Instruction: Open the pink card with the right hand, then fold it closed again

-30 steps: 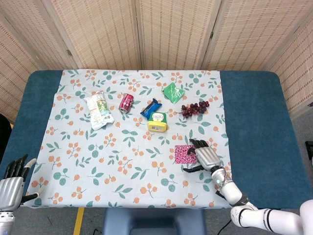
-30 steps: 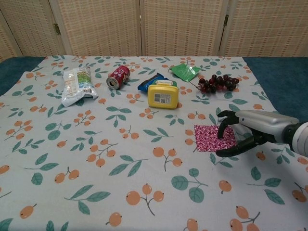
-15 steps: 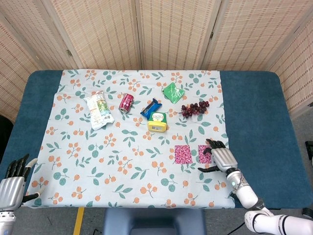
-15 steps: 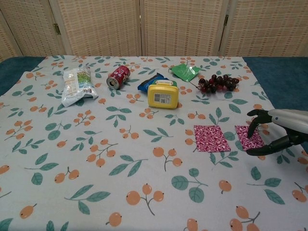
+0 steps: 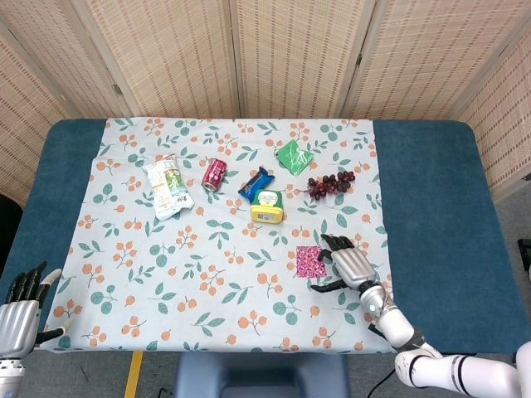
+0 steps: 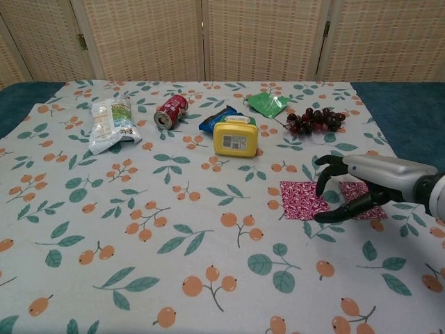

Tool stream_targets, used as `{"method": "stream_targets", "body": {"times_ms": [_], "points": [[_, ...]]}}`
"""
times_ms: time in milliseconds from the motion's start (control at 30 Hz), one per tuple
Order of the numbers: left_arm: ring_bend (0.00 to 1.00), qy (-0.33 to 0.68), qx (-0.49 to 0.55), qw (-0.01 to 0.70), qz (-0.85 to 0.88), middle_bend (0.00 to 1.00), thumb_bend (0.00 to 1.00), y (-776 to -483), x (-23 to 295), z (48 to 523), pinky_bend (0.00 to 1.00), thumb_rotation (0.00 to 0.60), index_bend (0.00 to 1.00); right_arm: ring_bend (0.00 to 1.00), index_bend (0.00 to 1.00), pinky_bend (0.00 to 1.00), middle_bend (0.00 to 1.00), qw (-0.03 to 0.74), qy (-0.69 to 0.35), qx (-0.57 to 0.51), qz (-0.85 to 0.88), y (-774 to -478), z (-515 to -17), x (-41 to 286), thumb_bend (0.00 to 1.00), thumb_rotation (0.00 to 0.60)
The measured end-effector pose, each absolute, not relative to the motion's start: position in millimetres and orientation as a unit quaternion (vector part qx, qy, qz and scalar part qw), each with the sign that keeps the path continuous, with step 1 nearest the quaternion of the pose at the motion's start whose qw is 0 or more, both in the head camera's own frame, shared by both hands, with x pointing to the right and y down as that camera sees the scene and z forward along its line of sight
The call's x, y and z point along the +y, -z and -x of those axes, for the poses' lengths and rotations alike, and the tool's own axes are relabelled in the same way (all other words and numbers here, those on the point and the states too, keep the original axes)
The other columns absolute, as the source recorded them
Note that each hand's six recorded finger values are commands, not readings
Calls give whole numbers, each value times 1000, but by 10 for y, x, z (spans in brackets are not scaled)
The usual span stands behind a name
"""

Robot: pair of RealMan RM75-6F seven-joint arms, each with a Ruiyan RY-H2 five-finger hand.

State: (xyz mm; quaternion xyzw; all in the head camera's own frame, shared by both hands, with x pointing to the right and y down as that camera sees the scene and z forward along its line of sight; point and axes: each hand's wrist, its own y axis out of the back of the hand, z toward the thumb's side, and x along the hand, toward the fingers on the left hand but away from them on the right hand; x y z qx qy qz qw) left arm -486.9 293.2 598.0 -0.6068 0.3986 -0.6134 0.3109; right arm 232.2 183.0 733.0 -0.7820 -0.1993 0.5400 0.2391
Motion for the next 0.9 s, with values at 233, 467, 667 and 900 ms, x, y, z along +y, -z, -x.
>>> {"method": "stream_targets", "body": {"times_ms": [233, 467, 667, 900], "points": [[43, 616, 400, 308, 605, 0, 214, -5983, 2953, 4897, 0, 600, 169, 0, 328, 0, 39, 244, -531, -191, 788, -7366, -2129, 1817, 102, 279], [43, 615, 399, 308, 606, 0, 214, -5993, 2958, 4895, 0, 600, 169, 0, 328, 0, 39, 242, -535, -187, 788, -7407, -2080, 1827, 102, 278], [43, 615, 399, 308, 606, 0, 214, -5994, 2957, 4892, 0, 600, 169, 0, 328, 0, 39, 241, -541, -188, 783, -7415, -2146, 1826, 103, 280], [43, 615, 399, 309, 607, 0, 214, -5992, 2956, 4883, 0, 600, 169, 0, 328, 0, 39, 237, -548, -190, 779, -7421, -2229, 1828, 102, 279]]}}
